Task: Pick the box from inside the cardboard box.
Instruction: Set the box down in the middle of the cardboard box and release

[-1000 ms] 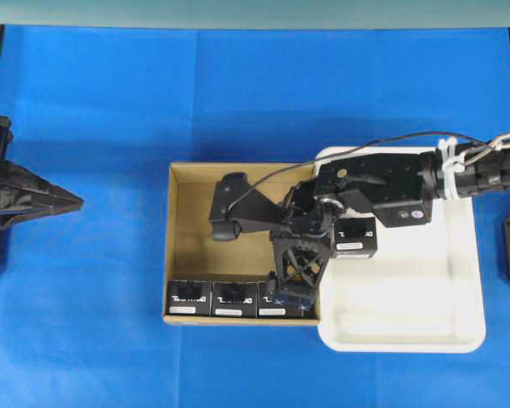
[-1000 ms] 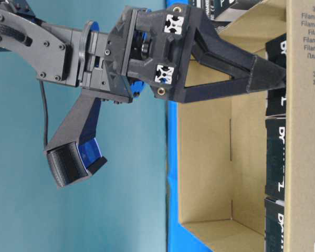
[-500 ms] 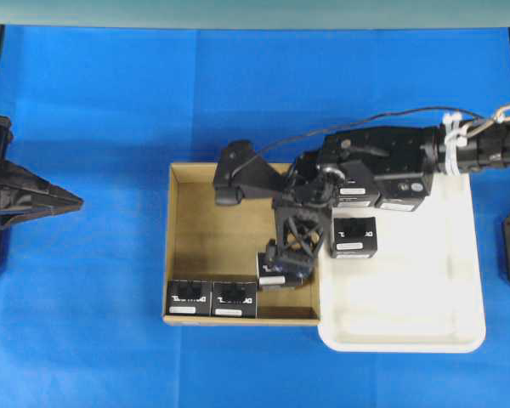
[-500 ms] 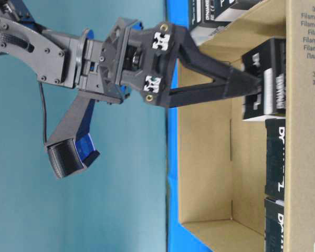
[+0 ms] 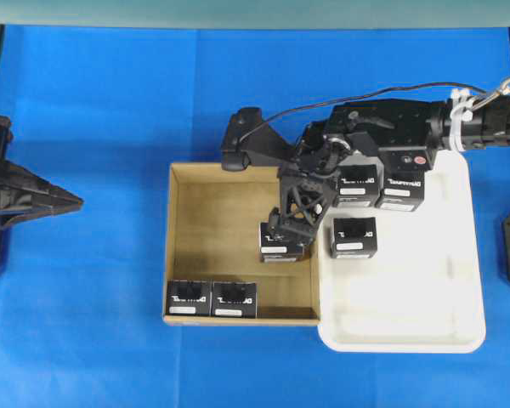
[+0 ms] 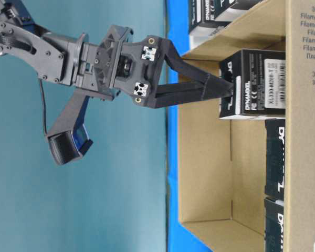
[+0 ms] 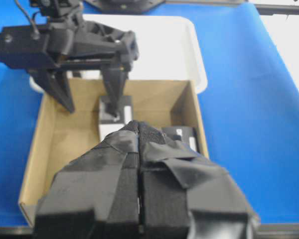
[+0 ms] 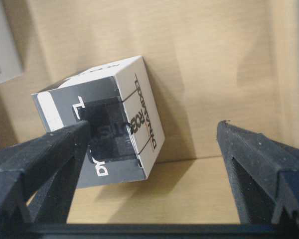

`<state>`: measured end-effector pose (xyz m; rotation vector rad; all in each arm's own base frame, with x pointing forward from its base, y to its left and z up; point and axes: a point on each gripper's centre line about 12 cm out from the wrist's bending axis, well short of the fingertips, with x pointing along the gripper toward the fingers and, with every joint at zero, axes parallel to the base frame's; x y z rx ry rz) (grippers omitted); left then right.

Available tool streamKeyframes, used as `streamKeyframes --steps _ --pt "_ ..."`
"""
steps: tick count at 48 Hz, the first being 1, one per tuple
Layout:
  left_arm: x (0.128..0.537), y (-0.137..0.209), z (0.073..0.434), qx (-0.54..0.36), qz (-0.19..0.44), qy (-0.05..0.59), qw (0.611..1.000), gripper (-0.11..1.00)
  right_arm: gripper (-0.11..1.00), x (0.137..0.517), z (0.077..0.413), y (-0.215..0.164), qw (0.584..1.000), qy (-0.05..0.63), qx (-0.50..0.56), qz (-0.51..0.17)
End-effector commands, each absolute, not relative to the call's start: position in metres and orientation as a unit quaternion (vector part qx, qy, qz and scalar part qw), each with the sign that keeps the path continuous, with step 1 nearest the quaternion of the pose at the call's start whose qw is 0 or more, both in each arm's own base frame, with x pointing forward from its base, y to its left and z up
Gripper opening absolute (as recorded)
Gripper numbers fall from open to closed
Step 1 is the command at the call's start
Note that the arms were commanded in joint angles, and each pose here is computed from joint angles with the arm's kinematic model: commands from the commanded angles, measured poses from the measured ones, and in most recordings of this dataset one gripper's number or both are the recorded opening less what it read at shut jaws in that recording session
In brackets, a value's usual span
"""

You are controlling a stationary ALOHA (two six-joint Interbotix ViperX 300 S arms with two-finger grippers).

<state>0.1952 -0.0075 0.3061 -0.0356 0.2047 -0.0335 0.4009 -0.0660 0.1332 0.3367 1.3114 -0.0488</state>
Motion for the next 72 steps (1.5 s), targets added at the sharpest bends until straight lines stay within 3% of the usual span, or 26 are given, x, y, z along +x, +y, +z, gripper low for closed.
streamKeyframes --steps 1,18,34,41,52,60,72 --pt "0.197 -0.007 0.318 -0.018 -0.015 0.085 0.996 -0.07 0.99 0.394 0.125 -0.075 0.772 0.616 0.152 -0.032" --pt "0.197 -0.007 0.319 -0.018 -0.015 0.085 0.996 -0.07 0.99 0.396 0.126 -0.075 0.777 0.608 0.158 -0.035" --pt "0.196 -0.006 0.319 -0.017 -0.013 0.085 0.996 -0.07 0.99 0.403 0.164 -0.076 0.804 0.571 0.164 -0.037" --pt "0.196 -0.006 0.32 -0.016 -0.013 0.084 0.996 -0.07 0.99 0.409 0.191 -0.075 0.815 0.556 0.16 -0.029" --pt "0.195 -0.006 0.321 -0.016 -0.013 0.081 0.997 -0.07 0.99 0.411 0.266 -0.07 0.837 0.528 0.146 -0.006" --pt "0.195 -0.006 0.321 -0.016 -0.013 0.081 0.996 -0.07 0.99 0.399 0.311 -0.064 0.827 0.545 0.137 0.019" --pt "0.195 -0.006 0.321 -0.016 -0.013 0.081 0.996 -0.07 0.99 0.386 0.353 -0.053 0.807 0.575 0.129 0.044"
